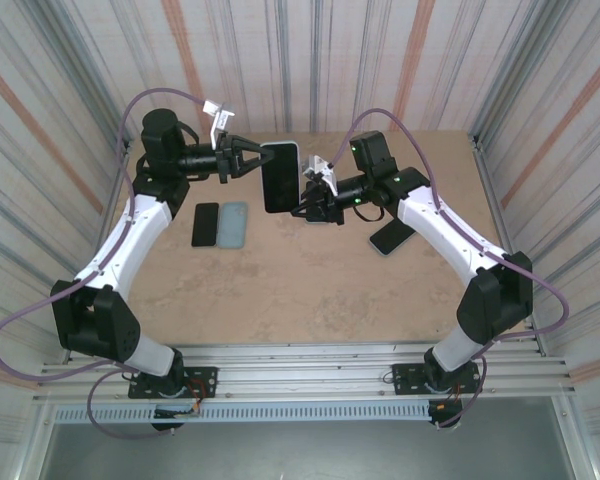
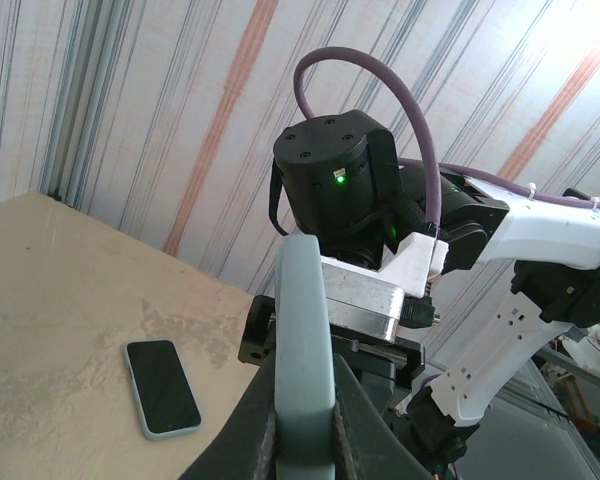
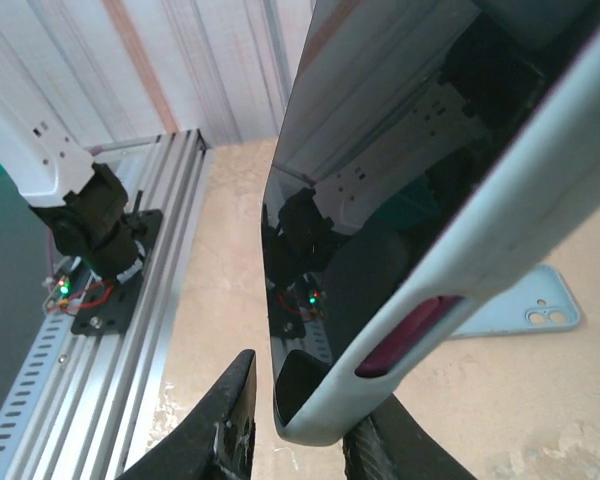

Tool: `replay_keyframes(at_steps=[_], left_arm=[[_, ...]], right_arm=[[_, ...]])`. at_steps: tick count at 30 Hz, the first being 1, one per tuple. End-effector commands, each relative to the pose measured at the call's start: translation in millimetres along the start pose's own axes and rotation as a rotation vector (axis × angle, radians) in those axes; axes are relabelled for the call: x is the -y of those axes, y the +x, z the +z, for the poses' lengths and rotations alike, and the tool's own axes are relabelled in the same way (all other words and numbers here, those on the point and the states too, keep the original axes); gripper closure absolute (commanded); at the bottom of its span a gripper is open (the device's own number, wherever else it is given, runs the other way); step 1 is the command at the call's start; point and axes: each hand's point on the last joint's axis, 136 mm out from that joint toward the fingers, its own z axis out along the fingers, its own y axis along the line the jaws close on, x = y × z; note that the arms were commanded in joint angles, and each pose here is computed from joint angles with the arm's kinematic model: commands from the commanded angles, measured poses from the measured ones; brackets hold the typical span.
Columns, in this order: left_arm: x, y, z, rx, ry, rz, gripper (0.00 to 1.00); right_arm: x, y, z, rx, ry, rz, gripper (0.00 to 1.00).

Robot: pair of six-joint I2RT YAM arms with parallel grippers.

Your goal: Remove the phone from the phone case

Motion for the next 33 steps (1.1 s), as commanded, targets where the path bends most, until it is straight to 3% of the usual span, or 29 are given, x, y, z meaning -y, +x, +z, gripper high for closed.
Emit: replay_keyframes(at_steps=[1, 10, 26, 33], left_arm=[[32.9, -17.7, -5.2, 0.017, 0.042, 0.1, 0.95], [33.9, -15.7, -5.8, 0.015, 0.041, 0.091, 0.95], [41.6, -8.8, -2.2, -0.009, 0.073, 0.052, 0.96], [53.1, 6.3, 3.0, -0.07, 0.132, -0.037, 0.97]], right_arm=[[-6.1, -4.5, 2.1, -0.007, -0.022, -0.034, 0.73], [-11.4, -1.7, 5.2, -0.02, -0.029, -0.048, 0.7], [-15.1, -8.4, 5.3, -0.033, 0.007, -0.144, 0.84], [-7.9, -19.1, 1.7, -0.057, 0.114, -0.285, 0.87]])
